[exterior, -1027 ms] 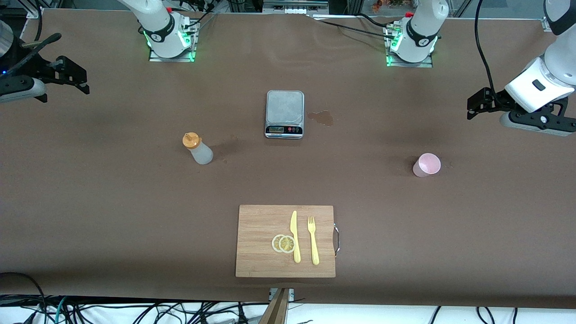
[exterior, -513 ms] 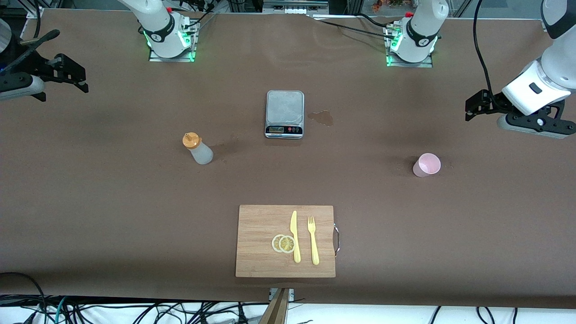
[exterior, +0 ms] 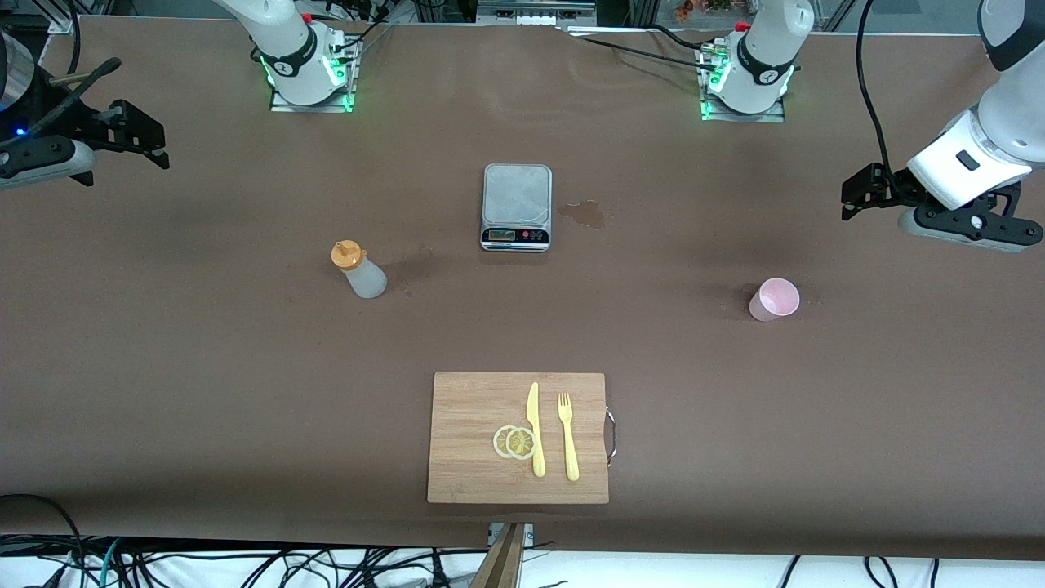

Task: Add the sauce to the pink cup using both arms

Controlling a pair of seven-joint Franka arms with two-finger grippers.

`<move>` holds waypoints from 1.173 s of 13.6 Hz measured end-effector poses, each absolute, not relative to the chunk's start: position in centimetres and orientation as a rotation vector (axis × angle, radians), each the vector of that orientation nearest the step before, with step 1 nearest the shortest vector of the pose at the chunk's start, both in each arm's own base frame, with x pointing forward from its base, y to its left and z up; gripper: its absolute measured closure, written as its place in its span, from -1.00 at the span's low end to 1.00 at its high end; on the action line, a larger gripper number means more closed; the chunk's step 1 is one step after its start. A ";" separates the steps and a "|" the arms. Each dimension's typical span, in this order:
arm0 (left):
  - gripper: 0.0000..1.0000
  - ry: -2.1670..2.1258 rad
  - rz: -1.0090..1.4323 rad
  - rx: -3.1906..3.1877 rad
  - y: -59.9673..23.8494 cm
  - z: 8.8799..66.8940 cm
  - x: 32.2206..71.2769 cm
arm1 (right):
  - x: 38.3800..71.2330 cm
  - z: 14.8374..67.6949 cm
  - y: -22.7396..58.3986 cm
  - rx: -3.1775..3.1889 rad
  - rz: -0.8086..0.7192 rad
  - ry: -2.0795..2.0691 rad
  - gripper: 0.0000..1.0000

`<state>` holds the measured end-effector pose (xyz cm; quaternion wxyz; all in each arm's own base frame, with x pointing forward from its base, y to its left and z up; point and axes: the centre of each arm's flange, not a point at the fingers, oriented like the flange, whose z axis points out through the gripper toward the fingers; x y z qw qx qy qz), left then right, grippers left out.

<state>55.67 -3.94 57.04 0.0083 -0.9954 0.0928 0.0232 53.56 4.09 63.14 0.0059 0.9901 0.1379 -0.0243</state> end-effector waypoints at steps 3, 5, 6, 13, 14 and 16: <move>-1.00 0.289 0.067 -3.111 -3.9 57.1 55.7 | 53.6 63.1 3.5 3.100 -0.080 0.431 -1.00; -1.00 0.289 0.065 -3.111 -3.9 57.1 55.7 | 53.6 63.1 3.4 3.099 -0.079 0.438 -1.00; -1.00 0.289 0.065 -3.111 -3.9 57.1 55.7 | 53.6 63.1 3.4 3.099 -0.079 0.441 -1.00; -1.00 0.289 0.072 -3.111 -3.9 56.8 55.9 | 53.6 63.0 4.3 3.094 -0.082 0.467 -1.00; -1.00 0.289 0.074 -3.111 -3.9 56.7 55.9 | 53.6 63.0 4.3 3.094 -0.081 0.469 -1.00; -1.00 0.289 0.079 -3.111 -3.9 56.5 56.0 | 53.5 63.1 4.3 3.094 -0.078 0.470 -1.00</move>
